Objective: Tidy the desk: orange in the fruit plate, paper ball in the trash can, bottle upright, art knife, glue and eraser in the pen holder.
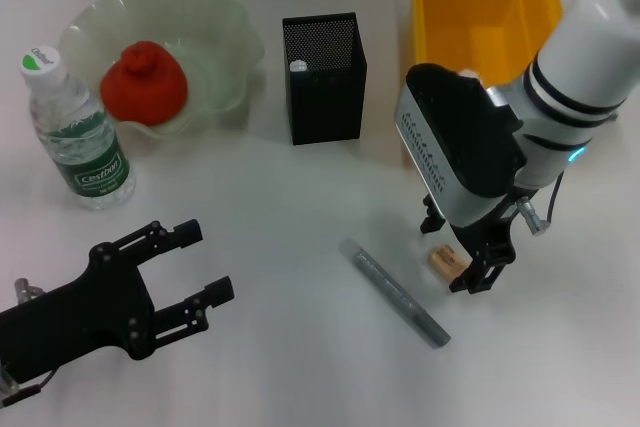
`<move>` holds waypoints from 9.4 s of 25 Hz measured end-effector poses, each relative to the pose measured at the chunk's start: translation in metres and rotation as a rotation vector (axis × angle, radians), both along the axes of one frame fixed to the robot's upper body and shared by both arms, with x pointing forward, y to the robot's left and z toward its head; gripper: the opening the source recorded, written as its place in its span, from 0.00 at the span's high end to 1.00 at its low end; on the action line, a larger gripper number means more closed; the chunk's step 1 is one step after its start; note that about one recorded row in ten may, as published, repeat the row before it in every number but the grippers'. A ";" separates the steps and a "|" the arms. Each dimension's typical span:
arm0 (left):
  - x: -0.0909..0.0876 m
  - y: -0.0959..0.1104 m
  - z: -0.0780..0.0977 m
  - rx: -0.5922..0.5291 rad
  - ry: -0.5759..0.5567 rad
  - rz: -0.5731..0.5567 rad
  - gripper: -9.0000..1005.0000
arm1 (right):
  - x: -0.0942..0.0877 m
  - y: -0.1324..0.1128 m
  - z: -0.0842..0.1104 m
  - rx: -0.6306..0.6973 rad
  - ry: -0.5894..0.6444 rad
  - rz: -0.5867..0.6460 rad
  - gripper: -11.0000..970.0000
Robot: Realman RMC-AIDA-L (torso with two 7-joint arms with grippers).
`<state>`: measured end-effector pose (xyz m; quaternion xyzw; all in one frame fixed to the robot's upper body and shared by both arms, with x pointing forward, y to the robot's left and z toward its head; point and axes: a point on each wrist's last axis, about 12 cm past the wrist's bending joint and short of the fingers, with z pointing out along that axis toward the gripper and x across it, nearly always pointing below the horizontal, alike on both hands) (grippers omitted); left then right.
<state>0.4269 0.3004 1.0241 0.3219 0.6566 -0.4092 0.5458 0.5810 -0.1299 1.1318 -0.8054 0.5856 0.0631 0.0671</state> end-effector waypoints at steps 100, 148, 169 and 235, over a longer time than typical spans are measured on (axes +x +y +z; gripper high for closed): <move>0.008 0.003 0.007 -0.032 -0.039 0.049 0.24 | 0.046 -0.048 -0.024 1.189 -0.194 -0.720 0.40; 0.005 0.007 0.004 0.056 -0.009 -0.039 0.24 | 0.010 0.027 0.026 0.083 0.202 -0.530 0.27; 0.003 0.006 0.003 0.048 -0.007 -0.036 0.24 | -0.008 0.055 0.006 -0.022 0.129 -0.456 0.27; 0.004 0.007 0.005 0.040 -0.014 -0.038 0.24 | -0.017 0.064 -0.010 -0.060 0.092 -0.421 0.78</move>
